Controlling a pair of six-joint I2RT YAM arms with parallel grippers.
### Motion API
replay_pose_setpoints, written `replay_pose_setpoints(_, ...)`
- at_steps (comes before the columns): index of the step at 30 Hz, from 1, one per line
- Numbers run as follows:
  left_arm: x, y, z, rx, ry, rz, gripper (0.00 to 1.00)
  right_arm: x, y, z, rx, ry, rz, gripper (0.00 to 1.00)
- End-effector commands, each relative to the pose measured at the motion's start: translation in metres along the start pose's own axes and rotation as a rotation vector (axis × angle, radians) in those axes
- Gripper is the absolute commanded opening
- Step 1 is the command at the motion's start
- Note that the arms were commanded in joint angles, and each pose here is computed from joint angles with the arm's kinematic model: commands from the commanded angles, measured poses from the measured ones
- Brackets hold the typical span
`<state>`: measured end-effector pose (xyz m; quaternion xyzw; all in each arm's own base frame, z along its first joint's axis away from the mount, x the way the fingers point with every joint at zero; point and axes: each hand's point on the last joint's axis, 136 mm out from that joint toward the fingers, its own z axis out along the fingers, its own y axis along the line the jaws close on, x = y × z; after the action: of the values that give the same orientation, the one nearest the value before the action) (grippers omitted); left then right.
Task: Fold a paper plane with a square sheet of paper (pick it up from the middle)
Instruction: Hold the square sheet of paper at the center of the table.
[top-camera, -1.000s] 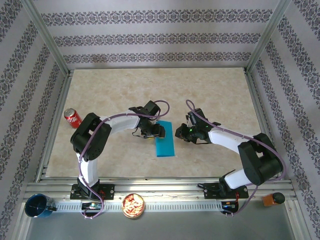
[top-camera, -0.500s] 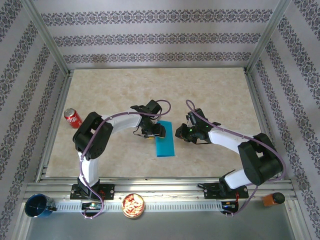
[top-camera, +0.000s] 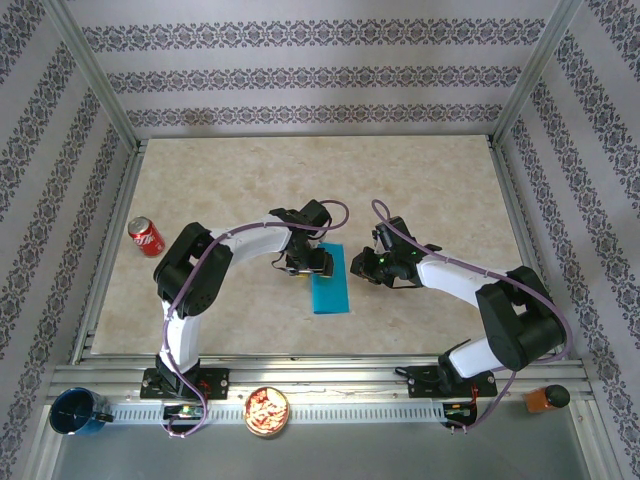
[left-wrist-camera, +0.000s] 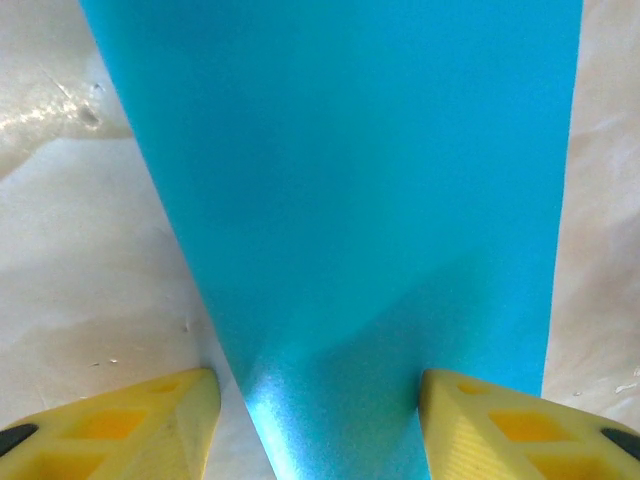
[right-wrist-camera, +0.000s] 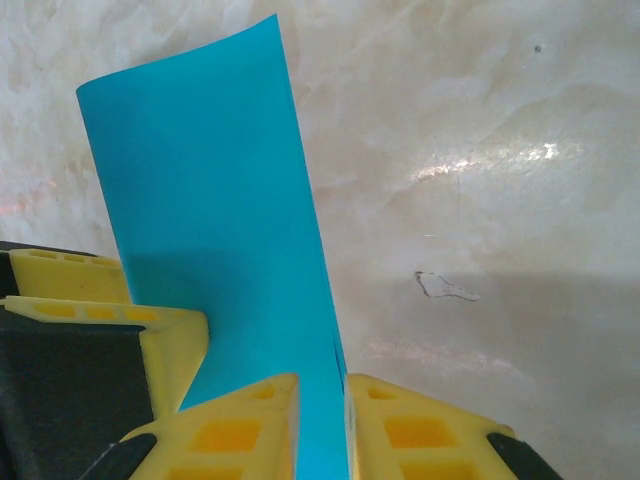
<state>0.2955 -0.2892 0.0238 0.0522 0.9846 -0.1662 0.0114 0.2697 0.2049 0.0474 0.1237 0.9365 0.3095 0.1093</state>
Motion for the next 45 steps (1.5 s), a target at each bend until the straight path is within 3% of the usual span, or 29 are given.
replay_pose_setpoints(1, 0.007, 0.013, 0.019, -0.068, 0.031, -0.024, 0.57, 0.006, -0.008, -0.001, 0.030, 0.001, 0.005, 0.22)
replay_pose_setpoints(30, 0.009, 0.005, 0.028, -0.053, 0.044, 0.047, 0.57, 0.006, -0.009, -0.002, 0.031, -0.003, 0.008, 0.23)
replay_pose_setpoints(45, 0.007, 0.007, 0.031, -0.070, 0.036, 0.015, 0.58, 0.005, -0.010, -0.003, 0.021, -0.013, 0.013, 0.23)
